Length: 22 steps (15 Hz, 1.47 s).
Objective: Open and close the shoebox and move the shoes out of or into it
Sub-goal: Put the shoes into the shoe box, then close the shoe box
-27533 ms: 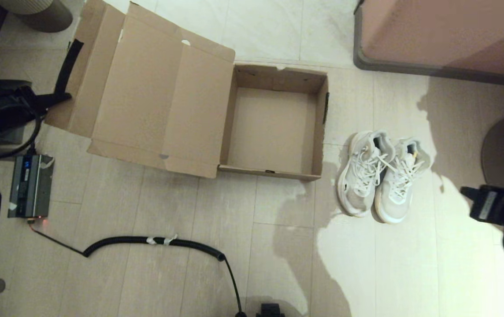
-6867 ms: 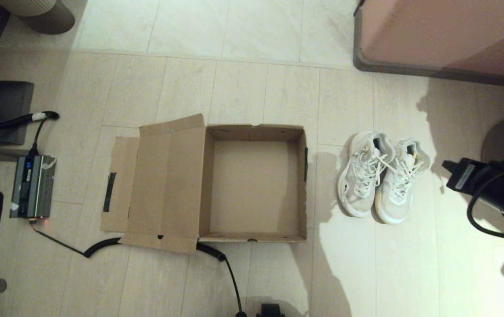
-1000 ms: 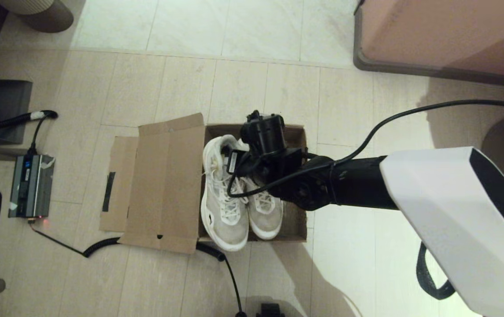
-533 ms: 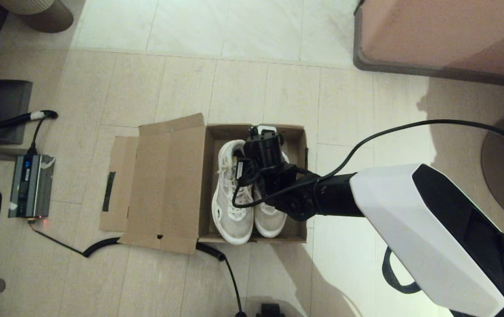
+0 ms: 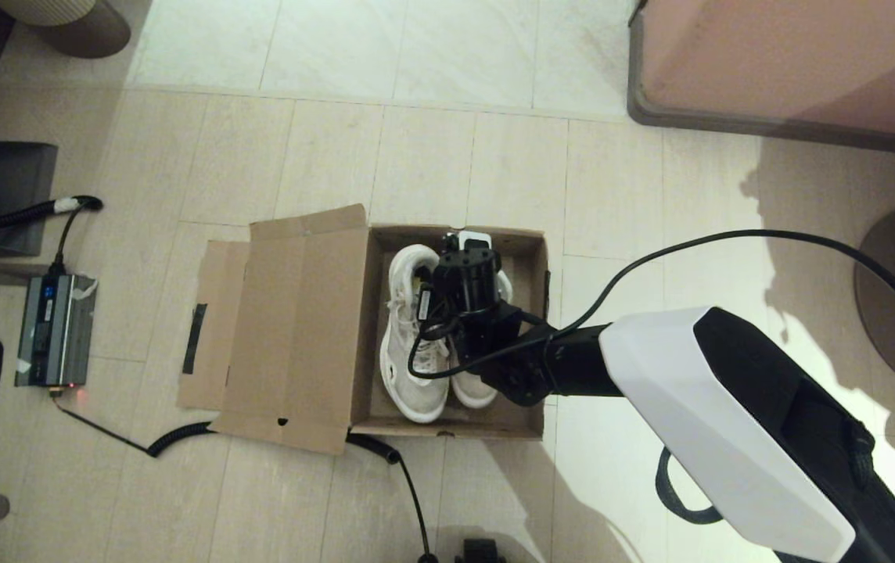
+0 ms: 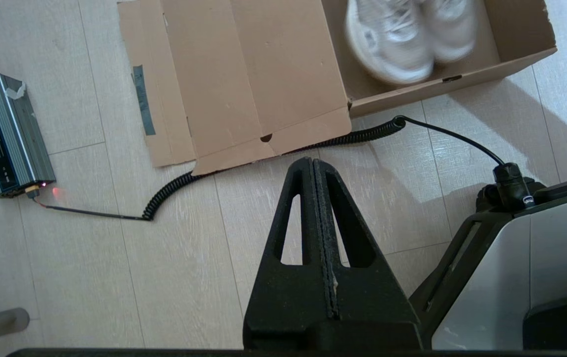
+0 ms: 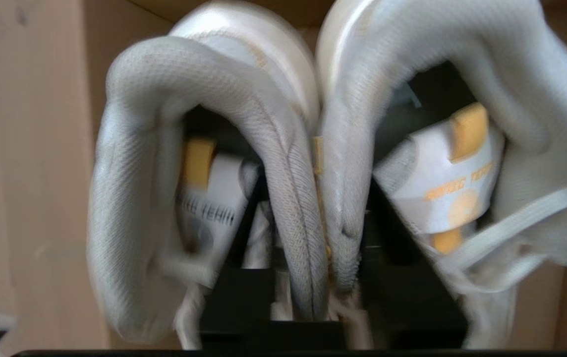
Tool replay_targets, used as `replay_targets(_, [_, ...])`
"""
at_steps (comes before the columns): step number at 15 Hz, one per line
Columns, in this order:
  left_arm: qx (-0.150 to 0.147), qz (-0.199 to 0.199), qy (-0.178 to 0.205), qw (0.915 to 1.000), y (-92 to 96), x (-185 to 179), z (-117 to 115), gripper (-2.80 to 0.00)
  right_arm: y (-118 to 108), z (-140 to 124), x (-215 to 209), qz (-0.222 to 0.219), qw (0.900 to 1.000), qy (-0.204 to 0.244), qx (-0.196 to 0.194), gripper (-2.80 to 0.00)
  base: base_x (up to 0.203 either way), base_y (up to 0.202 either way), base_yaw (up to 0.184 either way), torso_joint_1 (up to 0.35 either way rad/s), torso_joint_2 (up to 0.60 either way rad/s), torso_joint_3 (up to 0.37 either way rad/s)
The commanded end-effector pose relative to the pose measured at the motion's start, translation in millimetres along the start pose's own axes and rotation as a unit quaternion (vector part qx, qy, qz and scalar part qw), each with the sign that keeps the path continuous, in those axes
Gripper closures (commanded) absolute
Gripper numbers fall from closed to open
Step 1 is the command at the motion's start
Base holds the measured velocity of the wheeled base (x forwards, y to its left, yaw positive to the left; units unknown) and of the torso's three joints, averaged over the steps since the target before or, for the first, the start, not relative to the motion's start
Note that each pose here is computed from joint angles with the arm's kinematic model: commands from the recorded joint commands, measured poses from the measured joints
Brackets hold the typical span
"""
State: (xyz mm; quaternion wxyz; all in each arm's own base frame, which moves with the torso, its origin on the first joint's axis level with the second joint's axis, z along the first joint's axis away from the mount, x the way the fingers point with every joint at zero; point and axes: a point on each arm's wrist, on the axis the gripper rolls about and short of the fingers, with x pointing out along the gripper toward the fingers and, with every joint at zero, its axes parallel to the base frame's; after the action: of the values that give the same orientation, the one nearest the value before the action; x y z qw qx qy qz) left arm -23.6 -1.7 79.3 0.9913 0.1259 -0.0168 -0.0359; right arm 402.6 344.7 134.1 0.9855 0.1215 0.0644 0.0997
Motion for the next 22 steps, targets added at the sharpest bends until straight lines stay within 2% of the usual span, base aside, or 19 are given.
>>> replay_targets(1, [0.001,-0.001,0.000,1.0000,-0.1,0,0,0.00,-3,-1,3,-0.004,1.000,-0.001,0.001,-2.80,0.000,0.000,0.000,0.000,0.00,0.000])
replay_targets(6, [0.001,0.000,0.000,1.0000,0.1,0,0,0.00,-3,6,0,-0.005,1.000,-0.007,0.007,-2.80,0.000,0.000,0.000,0.000,0.00,0.000])
replay_targets(9, [0.001,-0.001,-0.001,1.0000,0.0,0,0,0.00,2,55,-20,-0.003,0.999,-0.045,0.027,-2.80,0.000,0.000,0.000,0.000,0.00,0.000])
replay_targets(10, [0.001,0.000,-0.001,1.0000,0.0,0,0,0.00,1,73,-30,-0.002,0.998,-0.058,0.034,0.00,0.000,0.000,0.000,0.000,0.00,0.000])
replay_targets(12, [0.001,-0.001,0.000,1.0000,-0.1,0,0,0.00,-7,85,-45,-0.012,0.998,-0.053,0.030,0.00,0.000,0.000,0.000,0.000,0.00,0.000])
replay_targets(18, [0.001,-0.001,0.000,1.0000,0.1,0,0,0.00,-69,84,-101,-0.061,0.998,-0.010,0.013,0.00,0.000,0.000,0.000,0.000,0.00,0.000])
replay_targets(22, [0.001,0.000,-0.001,1.0000,0.1,0,0,0.00,-107,111,-172,-0.067,0.997,-0.041,0.028,0.00,0.000,0.000,0.000,0.000,0.00,0.000])
